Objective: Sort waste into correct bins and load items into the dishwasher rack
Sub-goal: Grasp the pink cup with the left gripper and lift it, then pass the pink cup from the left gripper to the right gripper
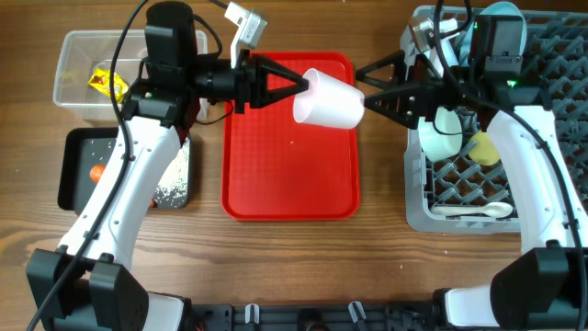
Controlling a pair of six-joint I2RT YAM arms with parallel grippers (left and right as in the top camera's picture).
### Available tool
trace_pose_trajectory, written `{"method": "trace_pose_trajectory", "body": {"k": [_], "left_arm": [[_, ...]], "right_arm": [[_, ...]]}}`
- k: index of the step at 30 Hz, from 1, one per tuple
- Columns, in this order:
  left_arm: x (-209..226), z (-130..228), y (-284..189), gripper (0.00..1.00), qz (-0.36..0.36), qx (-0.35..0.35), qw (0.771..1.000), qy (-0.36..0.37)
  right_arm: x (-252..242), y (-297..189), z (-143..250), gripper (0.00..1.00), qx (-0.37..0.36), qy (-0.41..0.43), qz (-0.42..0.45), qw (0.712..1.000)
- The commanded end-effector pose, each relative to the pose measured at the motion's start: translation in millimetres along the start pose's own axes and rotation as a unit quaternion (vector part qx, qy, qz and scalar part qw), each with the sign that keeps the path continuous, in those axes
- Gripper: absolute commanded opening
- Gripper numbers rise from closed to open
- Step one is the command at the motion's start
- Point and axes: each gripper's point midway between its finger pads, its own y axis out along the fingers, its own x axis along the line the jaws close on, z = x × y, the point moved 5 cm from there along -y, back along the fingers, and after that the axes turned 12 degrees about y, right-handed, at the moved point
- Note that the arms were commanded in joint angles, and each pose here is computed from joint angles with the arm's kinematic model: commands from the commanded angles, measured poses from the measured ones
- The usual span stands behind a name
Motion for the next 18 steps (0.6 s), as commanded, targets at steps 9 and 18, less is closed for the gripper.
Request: {"method": "trace_pose_trajectory", "body": {"k": [9,18], "left_arm": [[1,-6,-2,0.04,-0.03,-0.007,1.0,-0.001],[11,-8,-3,0.04,-0.073,-0.015,0.997,-0.001]], "right_arm": [[19,36,5,1.0,0.038,-0.05,-0.072,0.995],[19,36,5,1.0,0.038,-0.05,-0.072,0.995]]}}
